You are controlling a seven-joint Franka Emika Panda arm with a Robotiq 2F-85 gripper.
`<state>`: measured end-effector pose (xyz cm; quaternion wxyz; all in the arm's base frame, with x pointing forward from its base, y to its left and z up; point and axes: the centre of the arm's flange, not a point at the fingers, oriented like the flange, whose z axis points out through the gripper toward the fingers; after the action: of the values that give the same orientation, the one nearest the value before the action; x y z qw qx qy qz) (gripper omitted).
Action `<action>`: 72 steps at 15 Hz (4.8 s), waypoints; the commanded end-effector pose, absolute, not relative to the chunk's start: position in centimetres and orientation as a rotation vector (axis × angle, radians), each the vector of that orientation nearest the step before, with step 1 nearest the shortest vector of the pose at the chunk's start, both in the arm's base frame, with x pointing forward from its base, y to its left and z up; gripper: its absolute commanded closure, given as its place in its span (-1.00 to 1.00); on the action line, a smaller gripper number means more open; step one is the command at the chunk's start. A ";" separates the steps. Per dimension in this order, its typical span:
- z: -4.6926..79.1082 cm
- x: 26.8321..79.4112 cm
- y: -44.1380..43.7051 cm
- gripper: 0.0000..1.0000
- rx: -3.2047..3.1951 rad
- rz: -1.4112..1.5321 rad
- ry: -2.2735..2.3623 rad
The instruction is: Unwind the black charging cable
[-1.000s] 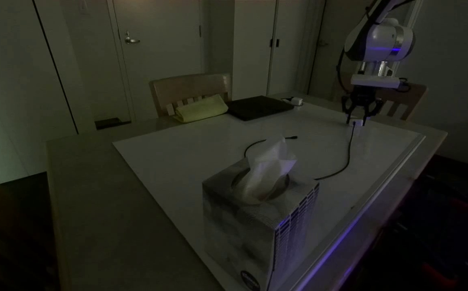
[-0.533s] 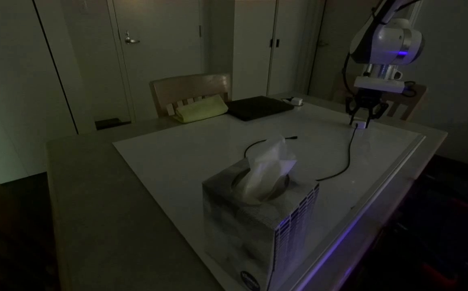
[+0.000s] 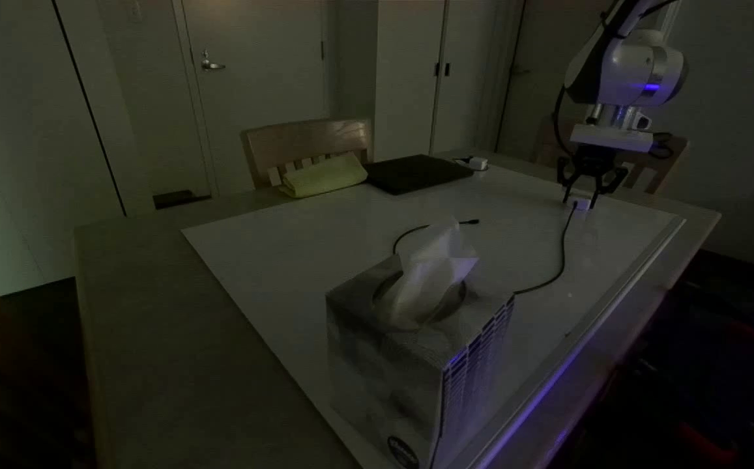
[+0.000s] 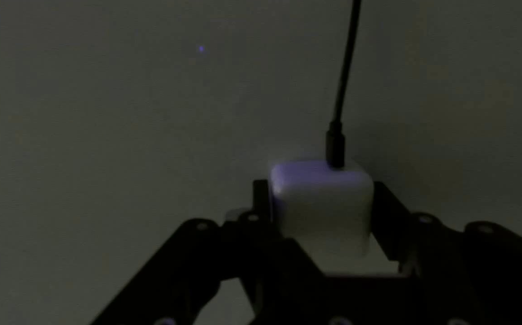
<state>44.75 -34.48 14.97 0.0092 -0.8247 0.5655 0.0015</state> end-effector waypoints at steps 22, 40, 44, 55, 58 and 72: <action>25.1 47.6 -23.3 -1.00 -2.876 0.084 1.073; 19.5 47.0 -10.2 -1.00 -2.998 0.360 0.268; 18.7 46.6 -10.2 -1.00 -3.010 0.346 0.267; 18.3 51.5 -7.8 -1.00 -3.159 0.393 -0.449; 18.5 54.5 -7.3 -1.00 -3.175 0.373 -0.705; 19.6 59.4 -8.8 -1.00 -2.978 0.622 -0.721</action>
<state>58.64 -8.22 19.94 -0.0064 -0.9585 -0.2273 0.1718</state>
